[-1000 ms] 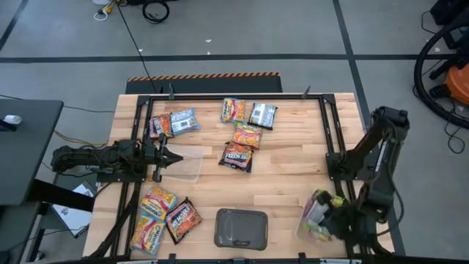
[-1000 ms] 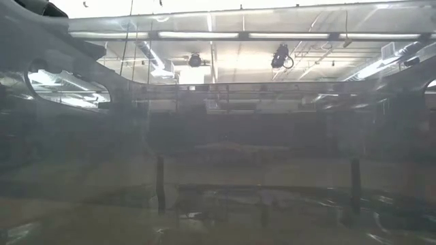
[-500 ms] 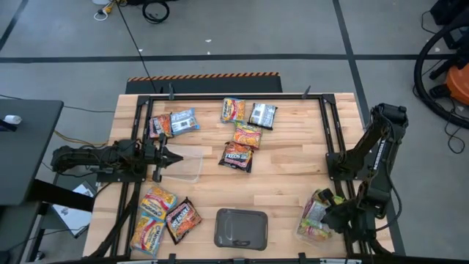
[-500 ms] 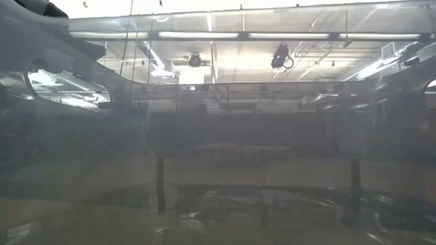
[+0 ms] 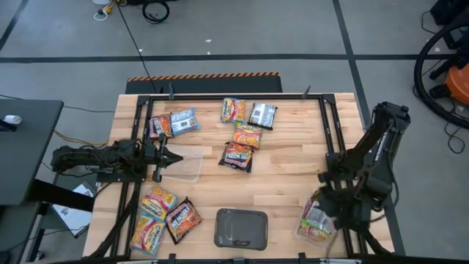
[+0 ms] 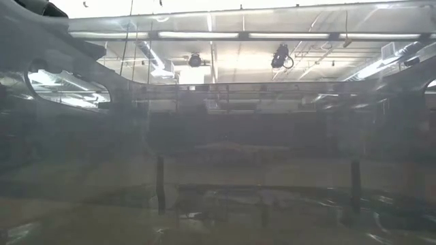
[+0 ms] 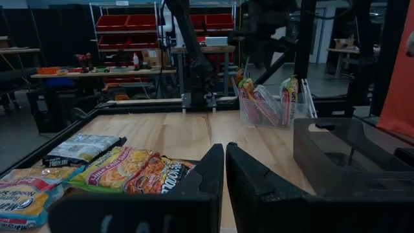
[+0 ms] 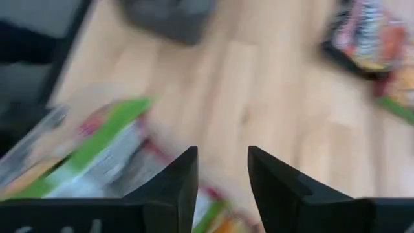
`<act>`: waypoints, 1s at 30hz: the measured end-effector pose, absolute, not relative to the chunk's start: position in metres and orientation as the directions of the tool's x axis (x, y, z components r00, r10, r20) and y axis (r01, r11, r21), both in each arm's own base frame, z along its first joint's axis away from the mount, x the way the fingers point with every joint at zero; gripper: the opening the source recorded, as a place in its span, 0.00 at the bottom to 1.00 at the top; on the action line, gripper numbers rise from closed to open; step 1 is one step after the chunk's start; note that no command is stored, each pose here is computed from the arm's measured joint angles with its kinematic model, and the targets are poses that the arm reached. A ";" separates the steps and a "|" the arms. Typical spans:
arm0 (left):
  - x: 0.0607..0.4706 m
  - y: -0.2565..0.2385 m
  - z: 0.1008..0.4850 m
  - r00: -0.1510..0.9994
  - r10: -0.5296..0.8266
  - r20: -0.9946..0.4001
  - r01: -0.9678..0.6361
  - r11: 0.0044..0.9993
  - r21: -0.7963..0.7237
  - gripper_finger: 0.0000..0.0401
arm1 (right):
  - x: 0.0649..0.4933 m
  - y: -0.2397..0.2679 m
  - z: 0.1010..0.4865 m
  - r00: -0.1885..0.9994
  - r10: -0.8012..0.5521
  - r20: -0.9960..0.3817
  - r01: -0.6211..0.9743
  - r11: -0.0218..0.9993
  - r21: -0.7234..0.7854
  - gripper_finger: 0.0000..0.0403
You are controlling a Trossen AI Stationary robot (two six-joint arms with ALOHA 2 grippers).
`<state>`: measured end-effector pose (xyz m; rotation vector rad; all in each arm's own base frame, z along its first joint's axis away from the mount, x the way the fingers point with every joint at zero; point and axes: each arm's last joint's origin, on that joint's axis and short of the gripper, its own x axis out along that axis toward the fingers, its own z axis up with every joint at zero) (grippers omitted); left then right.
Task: Sort Maruchan noodles
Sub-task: Put the green noodle pack into the bottom transparent bin
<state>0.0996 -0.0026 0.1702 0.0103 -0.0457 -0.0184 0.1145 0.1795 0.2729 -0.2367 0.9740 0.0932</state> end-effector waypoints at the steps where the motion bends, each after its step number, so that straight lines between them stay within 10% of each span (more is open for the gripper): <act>1: 0.100 -0.003 0.170 0.999 -0.019 0.045 0.018 1.000 0.011 0.06 | 0.121 0.175 0.272 0.563 -0.051 -0.825 -0.154 0.974 -0.165 0.36; 16: 0.100 -0.003 0.170 0.999 -0.019 0.046 0.018 1.000 0.011 0.06 | 0.244 0.076 0.197 0.711 -0.313 -0.630 0.033 0.909 -0.415 0.42; 30: 0.100 -0.003 0.171 0.999 -0.019 0.050 0.018 1.000 0.011 0.06 | 0.289 -0.014 0.116 0.427 -0.576 -0.697 0.135 0.803 -0.580 0.56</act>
